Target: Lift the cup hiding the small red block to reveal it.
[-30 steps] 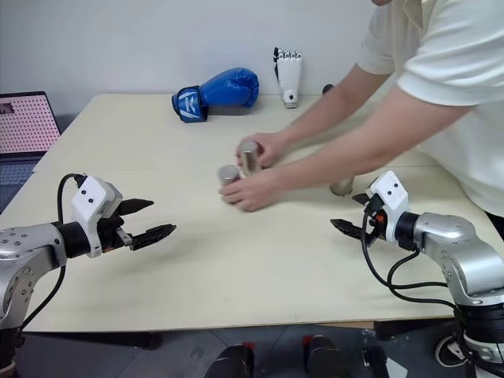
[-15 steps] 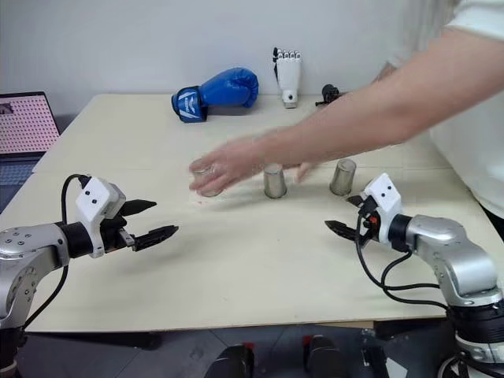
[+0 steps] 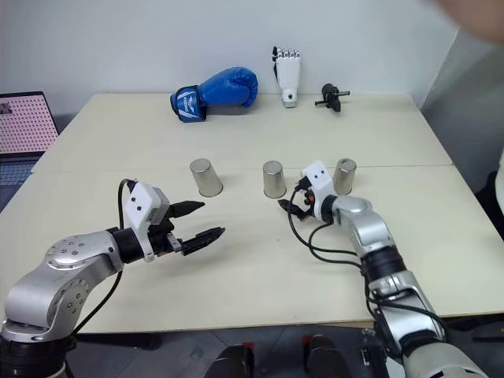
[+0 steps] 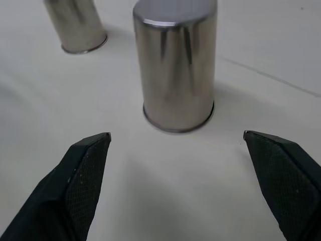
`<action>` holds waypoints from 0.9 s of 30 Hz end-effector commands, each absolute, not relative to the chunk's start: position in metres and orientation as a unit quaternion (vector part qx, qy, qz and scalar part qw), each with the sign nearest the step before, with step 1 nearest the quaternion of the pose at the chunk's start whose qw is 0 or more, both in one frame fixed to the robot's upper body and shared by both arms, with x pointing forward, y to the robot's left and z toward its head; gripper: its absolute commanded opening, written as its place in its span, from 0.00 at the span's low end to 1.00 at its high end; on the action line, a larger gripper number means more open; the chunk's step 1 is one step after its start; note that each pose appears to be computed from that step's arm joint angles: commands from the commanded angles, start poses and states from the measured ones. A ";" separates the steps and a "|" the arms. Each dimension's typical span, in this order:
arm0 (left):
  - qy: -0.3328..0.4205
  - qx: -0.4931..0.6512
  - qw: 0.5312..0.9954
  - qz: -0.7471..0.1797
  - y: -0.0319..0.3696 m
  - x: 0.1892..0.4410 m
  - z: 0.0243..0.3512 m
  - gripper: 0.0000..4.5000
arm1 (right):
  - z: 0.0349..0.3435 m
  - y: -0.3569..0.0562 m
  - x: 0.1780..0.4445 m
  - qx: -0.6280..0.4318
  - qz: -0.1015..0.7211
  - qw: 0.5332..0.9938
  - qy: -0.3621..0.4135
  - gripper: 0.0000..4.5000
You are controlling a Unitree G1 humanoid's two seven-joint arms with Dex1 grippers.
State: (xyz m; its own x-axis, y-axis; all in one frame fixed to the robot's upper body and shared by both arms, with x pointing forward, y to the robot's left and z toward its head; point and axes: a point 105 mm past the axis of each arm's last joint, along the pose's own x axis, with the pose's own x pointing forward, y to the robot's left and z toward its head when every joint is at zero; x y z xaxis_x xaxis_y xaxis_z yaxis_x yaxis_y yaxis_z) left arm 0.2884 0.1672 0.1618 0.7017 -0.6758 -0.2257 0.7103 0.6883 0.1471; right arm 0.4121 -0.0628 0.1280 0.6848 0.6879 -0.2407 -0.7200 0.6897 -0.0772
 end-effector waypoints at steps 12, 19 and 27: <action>0.050 0.112 0.923 -0.366 0.160 0.291 0.172 0.99 | 0.146 -0.011 0.434 -0.061 0.427 0.901 0.054 1.00; 0.052 0.116 0.923 -0.363 0.164 0.294 0.171 1.00 | 0.149 -0.002 0.437 -0.084 0.417 0.904 0.029 0.90; 0.050 0.121 0.923 -0.361 0.165 0.298 0.172 1.00 | 0.163 0.001 0.440 -0.073 0.409 0.910 0.003 0.48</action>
State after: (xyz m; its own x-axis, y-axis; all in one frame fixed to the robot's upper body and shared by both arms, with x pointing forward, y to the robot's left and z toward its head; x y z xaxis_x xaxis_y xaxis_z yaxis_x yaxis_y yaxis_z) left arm 0.2967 0.1654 0.1635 0.7307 -0.6523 -0.2015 0.6808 0.7183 0.1436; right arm 0.4363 -0.0057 0.1368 0.6630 0.7349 -0.1427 -0.7483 0.6563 -0.0971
